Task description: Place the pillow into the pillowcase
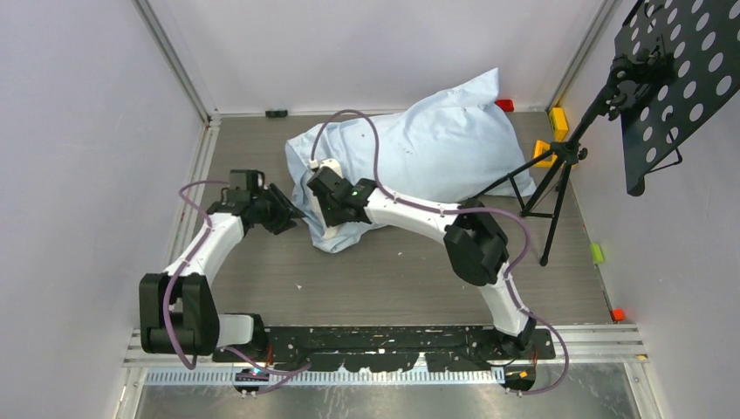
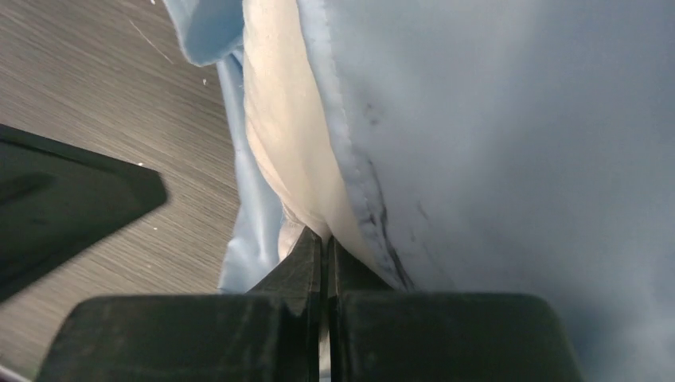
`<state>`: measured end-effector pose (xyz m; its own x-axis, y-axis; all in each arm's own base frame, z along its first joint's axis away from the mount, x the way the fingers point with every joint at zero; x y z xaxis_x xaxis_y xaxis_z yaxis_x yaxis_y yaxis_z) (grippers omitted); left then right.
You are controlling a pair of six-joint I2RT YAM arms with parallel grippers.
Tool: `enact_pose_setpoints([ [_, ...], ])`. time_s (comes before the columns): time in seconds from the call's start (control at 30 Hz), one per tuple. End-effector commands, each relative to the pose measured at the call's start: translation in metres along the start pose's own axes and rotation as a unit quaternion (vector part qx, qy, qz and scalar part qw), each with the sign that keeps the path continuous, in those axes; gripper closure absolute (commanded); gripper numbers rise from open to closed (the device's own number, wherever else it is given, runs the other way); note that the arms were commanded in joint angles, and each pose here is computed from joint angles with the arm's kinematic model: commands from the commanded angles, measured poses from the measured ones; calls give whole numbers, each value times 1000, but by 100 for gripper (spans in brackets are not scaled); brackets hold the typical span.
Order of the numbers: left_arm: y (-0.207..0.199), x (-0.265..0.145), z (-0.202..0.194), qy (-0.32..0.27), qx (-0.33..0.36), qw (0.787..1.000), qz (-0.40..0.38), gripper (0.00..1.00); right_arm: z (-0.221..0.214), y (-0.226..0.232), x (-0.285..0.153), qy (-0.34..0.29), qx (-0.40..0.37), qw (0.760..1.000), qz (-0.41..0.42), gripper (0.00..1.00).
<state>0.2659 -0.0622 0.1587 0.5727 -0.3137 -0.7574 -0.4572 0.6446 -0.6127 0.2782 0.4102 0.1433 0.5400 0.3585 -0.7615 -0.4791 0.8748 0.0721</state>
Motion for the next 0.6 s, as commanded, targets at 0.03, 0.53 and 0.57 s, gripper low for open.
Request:
enact_pose_setpoints([
  [0.03, -35, 19, 4, -42, 31, 999, -4, 61, 28, 0, -31, -59, 87, 993, 49, 100],
  [0.53, -48, 64, 28, -93, 49, 994, 31, 64, 33, -1, -40, -70, 89, 992, 51, 100],
  [0.57, -48, 66, 28, -94, 52, 994, 32, 64, 33, -1, -41, -70, 87, 992, 51, 100],
])
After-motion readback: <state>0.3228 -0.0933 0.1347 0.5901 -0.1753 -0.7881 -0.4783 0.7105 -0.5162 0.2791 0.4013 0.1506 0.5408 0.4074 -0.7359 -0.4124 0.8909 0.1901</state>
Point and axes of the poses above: each gripper's point midway between its finger pads, its own x axis out along the fingers, its own y axis along the line the jaws close on, z = x × y, the point moved 7 cm from there along -x, back along the fingers, and after that the axes turned 2 degrees about -x, right-handed, at the moved point
